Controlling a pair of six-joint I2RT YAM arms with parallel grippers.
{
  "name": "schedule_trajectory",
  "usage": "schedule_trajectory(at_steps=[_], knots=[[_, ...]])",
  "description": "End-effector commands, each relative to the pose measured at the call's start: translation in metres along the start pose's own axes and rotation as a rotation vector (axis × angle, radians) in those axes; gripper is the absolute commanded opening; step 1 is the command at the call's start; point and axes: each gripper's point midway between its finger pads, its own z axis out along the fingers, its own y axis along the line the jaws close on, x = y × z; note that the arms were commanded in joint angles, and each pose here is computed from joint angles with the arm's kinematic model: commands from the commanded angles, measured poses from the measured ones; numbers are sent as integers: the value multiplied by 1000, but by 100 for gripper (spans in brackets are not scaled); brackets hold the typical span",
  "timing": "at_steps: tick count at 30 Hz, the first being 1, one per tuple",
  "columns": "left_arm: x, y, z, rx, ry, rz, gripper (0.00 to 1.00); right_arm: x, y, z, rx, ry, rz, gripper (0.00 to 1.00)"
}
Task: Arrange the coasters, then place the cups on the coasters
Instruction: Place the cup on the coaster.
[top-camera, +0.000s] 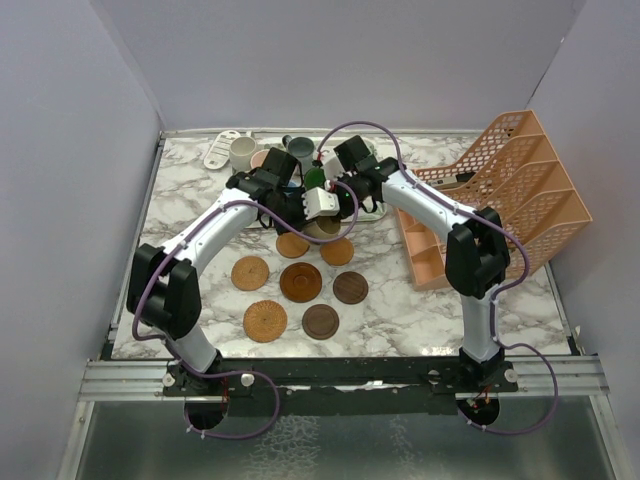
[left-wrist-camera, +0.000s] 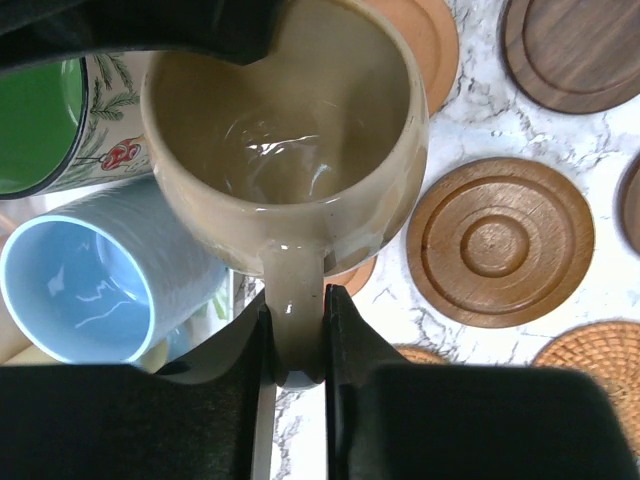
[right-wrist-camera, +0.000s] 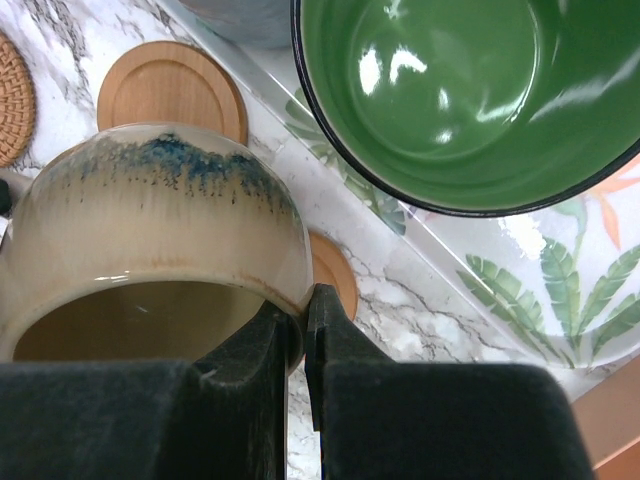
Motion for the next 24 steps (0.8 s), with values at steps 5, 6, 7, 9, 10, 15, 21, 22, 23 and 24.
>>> schedule_trajectory(at_steps=[5,6,7,9,10,15,21,22,23,24], knots=[[-7,6,-1,-11,-14,8,0,-38,16,-17,-59,-119,-42,6],[-8,7,-2,-13,-25,1,0,-38,18,-17,-66,-117,-42,7],[-10,9,-4,-20,-41,-7,0,-38,18,-18,-73,-116,-44,12],[-12,11,-8,-27,-78,-27,0,-37,21,-19,-91,-109,-42,18],[-14,11,-9,-31,-100,-33,0,-37,22,-19,-99,-106,-39,20],[-15,17,-19,-55,-180,-78,0,-34,23,-22,-135,-94,-21,32],[-9,15,-24,-63,-247,-111,0,-38,33,-31,-199,-113,-23,45],[-6,15,-25,-64,-253,-119,0,-38,34,-32,-208,-114,-23,46],[-4,16,-25,-67,-261,-129,0,-40,35,-34,-214,-118,-25,47],[0,18,-27,-73,-267,-143,0,-40,35,-34,-218,-118,-24,47]])
